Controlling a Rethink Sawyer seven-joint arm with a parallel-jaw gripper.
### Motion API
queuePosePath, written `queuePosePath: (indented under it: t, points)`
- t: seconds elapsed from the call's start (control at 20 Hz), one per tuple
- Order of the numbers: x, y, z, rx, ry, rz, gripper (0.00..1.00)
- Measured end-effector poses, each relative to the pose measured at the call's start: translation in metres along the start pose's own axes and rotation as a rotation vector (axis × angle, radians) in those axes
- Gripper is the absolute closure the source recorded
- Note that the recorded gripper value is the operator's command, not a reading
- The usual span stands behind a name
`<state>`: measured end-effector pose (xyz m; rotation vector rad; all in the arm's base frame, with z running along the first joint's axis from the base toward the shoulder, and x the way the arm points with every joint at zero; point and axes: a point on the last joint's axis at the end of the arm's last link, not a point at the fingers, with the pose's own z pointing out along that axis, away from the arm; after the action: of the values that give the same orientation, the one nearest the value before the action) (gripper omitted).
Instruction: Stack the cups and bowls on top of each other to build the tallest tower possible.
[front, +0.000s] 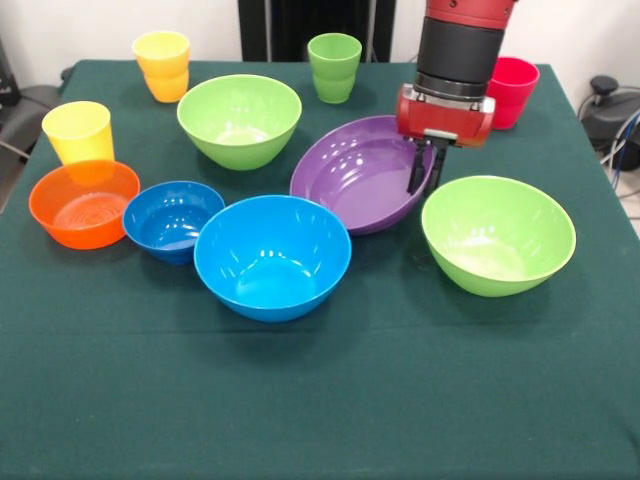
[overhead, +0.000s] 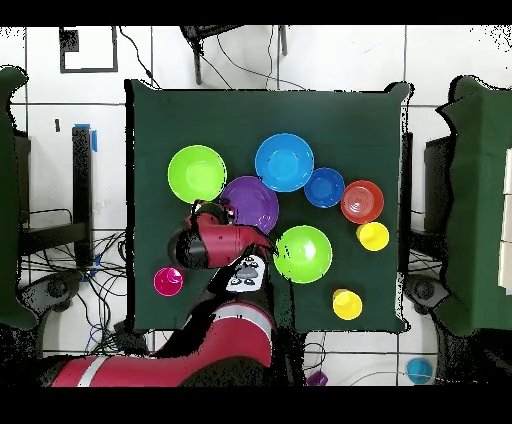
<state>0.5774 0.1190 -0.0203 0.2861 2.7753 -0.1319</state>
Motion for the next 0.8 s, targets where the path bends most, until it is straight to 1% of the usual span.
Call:
queuePosePath:
  t: [0.5,0.8]
  points:
    - [-0.0030,-0.0039,0.0042,-0.019,-0.001,-0.015,1.00]
    - [-0.0052,-0.0057,0.0055,-0.025,-0.005,-0.024,1.00]
